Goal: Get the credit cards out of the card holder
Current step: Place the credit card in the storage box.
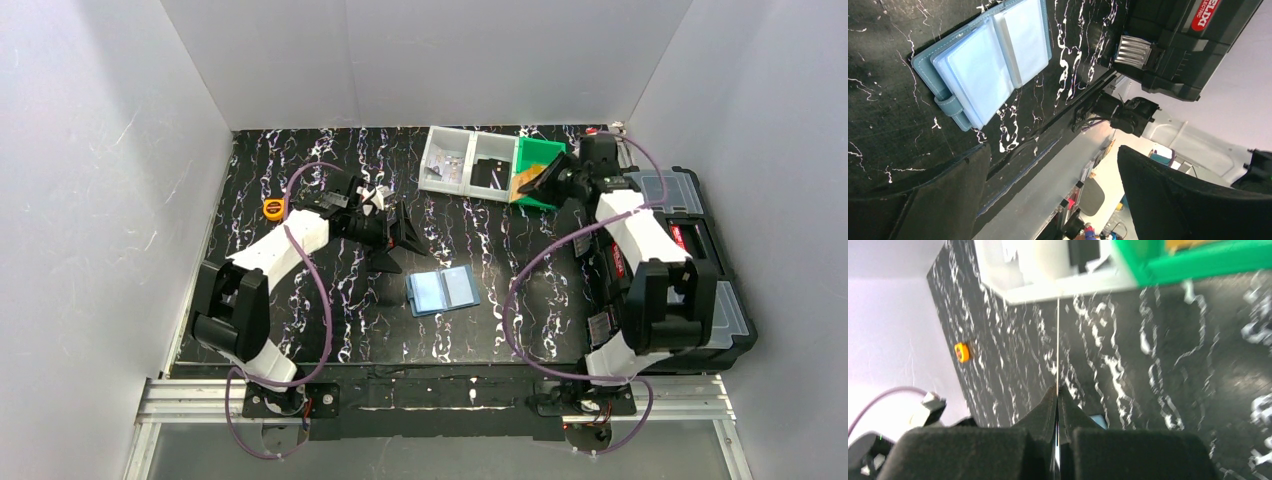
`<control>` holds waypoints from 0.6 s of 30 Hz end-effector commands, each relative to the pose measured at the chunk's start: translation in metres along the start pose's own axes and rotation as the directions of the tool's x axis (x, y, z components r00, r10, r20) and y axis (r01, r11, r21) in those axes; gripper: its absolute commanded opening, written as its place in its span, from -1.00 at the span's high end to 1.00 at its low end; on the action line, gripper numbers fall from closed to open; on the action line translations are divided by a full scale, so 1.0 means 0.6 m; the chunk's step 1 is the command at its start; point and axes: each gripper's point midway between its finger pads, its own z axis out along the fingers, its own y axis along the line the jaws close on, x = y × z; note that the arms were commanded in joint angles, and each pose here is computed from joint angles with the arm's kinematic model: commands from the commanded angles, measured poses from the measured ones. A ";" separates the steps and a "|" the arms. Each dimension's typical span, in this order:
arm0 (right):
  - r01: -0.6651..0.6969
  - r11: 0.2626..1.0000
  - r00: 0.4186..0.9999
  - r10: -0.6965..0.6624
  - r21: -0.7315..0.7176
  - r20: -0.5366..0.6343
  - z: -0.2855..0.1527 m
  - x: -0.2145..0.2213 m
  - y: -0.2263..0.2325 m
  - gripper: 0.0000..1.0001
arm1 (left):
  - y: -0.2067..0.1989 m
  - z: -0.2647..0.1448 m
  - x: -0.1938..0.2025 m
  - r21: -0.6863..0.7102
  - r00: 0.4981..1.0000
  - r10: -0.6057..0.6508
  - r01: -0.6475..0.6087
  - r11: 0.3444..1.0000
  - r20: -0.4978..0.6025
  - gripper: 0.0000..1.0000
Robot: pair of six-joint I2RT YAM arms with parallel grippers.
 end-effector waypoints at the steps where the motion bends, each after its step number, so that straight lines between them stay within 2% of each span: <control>1: 0.041 0.997 0.999 -0.044 0.071 0.031 0.017 -0.074 -0.025 0.97 | -0.031 -0.033 0.009 0.029 0.998 0.065 -0.065 0.997 0.019 -0.96; 7: 0.038 0.990 0.997 -0.046 0.132 0.059 0.074 -0.148 -0.037 0.97 | -0.046 -0.045 0.020 0.058 0.996 0.091 -0.091 0.994 0.015 -0.96; 18: -0.014 0.978 0.996 -0.005 0.210 0.088 0.137 -0.212 -0.060 0.97 | -0.048 -0.058 0.032 0.053 0.993 0.119 -0.120 0.991 0.013 -0.96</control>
